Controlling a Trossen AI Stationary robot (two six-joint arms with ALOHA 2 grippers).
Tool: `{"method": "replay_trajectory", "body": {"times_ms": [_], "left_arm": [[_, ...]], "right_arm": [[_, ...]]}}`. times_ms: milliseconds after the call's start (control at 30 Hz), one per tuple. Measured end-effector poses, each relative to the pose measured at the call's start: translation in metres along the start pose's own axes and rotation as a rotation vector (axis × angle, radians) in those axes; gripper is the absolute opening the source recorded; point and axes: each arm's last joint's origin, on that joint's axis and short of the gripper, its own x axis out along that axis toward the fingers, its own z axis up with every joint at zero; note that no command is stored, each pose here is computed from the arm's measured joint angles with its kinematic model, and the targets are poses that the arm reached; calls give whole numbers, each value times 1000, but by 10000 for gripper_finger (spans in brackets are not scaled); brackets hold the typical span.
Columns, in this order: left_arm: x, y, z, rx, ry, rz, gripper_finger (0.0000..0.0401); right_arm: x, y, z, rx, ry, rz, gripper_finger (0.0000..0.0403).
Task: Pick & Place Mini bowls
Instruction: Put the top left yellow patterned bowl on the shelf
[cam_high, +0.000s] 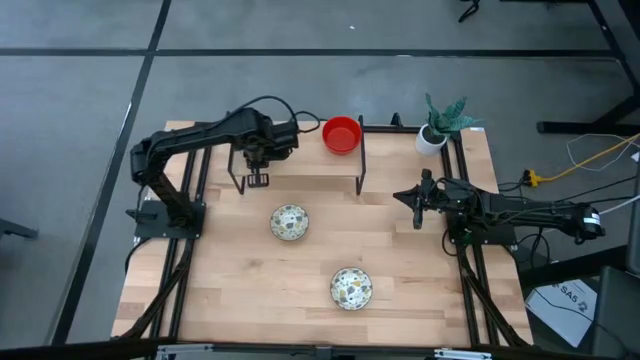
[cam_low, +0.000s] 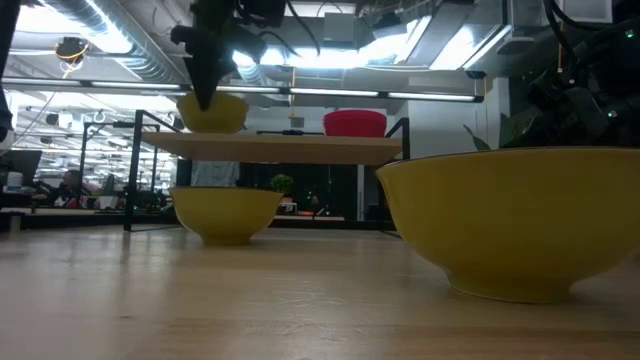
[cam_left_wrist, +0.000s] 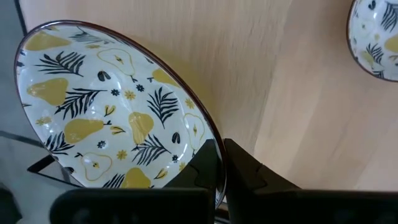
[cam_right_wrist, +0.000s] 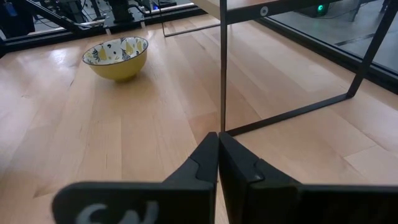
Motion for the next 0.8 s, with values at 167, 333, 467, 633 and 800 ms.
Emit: {"method": "replay_trajectory", "body": {"times_ms": [167, 333, 467, 633, 800], "left_arm": [[2, 0, 1, 3, 12, -1, 4], [2, 0, 1, -2, 16, 22, 4], [2, 0, 1, -4, 16, 22, 9], [2, 0, 1, -5, 14, 12, 11], [2, 0, 1, -6, 14, 15, 22]], "right_arm": [[0, 0, 0, 0, 0, 0, 14], [0, 0, 0, 0, 0, 0, 14], [0, 0, 0, 0, 0, 0, 14], [0, 0, 0, 0, 0, 0, 14], [0, 0, 0, 0, 0, 0, 14]]}}
